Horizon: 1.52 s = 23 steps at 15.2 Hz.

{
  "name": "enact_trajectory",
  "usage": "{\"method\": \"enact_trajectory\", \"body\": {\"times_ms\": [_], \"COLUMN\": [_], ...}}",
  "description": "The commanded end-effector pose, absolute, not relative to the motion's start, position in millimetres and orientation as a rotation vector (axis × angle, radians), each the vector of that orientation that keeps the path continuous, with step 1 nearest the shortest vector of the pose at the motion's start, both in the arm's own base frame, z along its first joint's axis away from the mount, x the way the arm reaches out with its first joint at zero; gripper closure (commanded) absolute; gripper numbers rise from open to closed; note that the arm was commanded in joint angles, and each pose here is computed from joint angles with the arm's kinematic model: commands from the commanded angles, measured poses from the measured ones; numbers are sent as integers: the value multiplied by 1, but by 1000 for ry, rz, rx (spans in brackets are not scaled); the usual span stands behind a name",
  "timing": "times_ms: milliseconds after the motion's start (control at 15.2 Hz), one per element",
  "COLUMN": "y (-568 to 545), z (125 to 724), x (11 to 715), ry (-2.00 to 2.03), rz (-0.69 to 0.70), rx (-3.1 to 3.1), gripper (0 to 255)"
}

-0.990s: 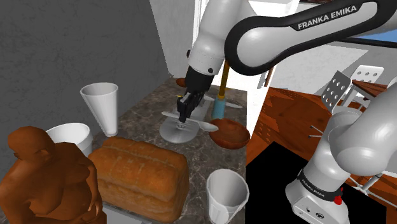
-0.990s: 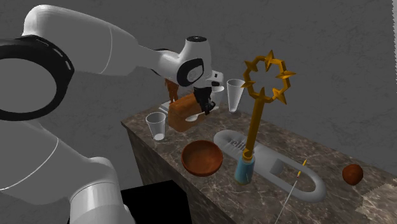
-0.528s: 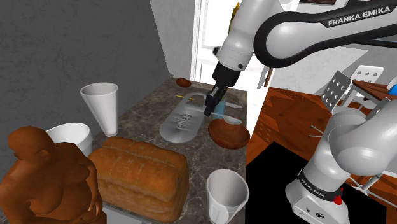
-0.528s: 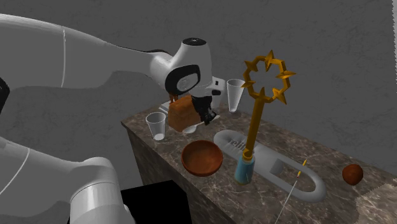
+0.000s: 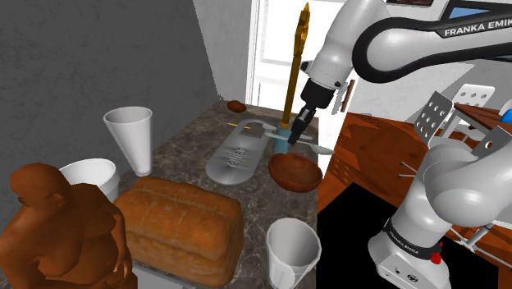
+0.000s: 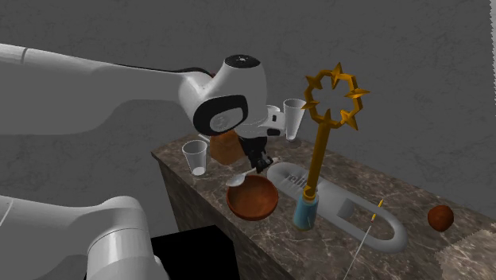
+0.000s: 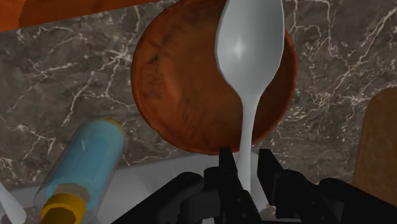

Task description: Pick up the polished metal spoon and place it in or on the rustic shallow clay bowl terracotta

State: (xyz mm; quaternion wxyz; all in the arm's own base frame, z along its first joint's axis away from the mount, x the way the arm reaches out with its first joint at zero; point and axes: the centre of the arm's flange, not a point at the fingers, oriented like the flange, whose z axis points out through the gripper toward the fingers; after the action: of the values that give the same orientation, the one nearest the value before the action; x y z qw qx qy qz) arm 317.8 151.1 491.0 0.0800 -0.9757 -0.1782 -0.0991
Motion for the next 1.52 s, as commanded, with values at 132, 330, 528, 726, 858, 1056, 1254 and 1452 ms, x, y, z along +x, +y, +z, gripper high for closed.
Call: {"method": "enact_trajectory", "body": {"times_ms": [132, 330, 528, 726, 858, 1056, 1254, 1452], "y": [149, 149, 149, 149, 149, 149, 149, 149], "z": [472, 456, 440, 424, 415, 415, 415, 415], "x": [317, 317, 317, 317, 317, 317, 317, 317], "ry": [-534, -534, -534, -534, -534, -534, -534, -534], "rz": [-296, -296, -296, -296, -296, -296, -296, -296], "rx": [-2918, -2918, -2918, -2918, -2918, -2918, -2918, -2918], "gripper": [255, 255, 255, 255, 255, 255, 255, 0]}}
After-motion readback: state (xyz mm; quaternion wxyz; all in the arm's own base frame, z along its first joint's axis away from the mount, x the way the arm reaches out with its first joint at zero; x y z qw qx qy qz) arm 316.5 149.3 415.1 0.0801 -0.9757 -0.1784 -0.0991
